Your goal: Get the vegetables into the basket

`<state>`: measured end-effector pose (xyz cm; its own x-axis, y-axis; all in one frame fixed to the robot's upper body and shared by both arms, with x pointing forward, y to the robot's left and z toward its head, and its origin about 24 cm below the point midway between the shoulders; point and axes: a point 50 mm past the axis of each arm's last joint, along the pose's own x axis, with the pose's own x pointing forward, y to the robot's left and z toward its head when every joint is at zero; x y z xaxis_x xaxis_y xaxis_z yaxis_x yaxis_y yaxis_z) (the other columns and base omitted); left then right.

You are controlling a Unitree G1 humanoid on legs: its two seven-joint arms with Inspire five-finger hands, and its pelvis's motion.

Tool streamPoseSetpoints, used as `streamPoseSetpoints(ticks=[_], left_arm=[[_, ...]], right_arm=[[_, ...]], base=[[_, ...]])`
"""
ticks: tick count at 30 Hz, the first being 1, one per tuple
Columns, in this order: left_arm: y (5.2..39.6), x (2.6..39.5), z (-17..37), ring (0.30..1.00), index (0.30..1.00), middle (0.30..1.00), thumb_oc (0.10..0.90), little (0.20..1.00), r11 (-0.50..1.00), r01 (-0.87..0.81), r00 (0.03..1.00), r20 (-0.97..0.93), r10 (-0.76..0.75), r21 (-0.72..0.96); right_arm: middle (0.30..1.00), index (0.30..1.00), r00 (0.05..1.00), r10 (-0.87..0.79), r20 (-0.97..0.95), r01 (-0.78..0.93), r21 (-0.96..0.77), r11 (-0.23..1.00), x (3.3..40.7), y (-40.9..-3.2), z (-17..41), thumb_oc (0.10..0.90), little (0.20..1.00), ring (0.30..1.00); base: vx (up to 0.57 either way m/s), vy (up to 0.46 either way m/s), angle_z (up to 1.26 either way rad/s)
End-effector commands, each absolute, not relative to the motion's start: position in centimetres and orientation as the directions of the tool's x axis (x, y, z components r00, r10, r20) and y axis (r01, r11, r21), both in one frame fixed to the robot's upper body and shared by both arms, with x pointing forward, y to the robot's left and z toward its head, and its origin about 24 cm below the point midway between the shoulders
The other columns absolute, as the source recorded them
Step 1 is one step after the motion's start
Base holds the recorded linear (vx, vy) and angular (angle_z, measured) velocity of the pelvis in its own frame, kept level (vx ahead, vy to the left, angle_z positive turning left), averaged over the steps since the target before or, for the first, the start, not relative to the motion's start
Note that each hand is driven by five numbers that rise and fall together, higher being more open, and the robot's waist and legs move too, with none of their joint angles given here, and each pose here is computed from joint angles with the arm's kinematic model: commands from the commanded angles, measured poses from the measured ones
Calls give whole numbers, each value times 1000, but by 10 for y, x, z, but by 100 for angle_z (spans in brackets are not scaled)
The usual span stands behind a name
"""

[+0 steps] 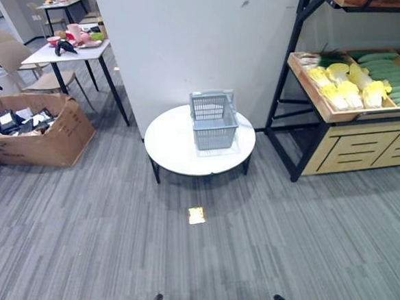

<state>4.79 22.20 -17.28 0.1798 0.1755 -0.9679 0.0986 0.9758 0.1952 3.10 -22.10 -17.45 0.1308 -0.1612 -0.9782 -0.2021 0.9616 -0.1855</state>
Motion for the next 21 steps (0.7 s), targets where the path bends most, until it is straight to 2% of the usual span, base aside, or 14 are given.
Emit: streamPoseSetpoints(ticks=[1, 21], left_arm=[[201, 89, -170, 1000, 1000, 1000, 900, 1000, 984, 94, 303, -946, 119, 154], [191, 91, -170, 1000, 1000, 1000, 900, 1000, 990, 97, 315, -947, 68, 103]], right_arm=[[1000, 1000, 197, -178, -964, -197, -216, 956, 55, -226, -171, 900, 1000, 1000], [1000, 1000, 200, -184, -963, -218, -226, 949, 58, -234, -169, 900, 1000, 1000]], base=[[0, 0, 0], [9, 12, -2]])
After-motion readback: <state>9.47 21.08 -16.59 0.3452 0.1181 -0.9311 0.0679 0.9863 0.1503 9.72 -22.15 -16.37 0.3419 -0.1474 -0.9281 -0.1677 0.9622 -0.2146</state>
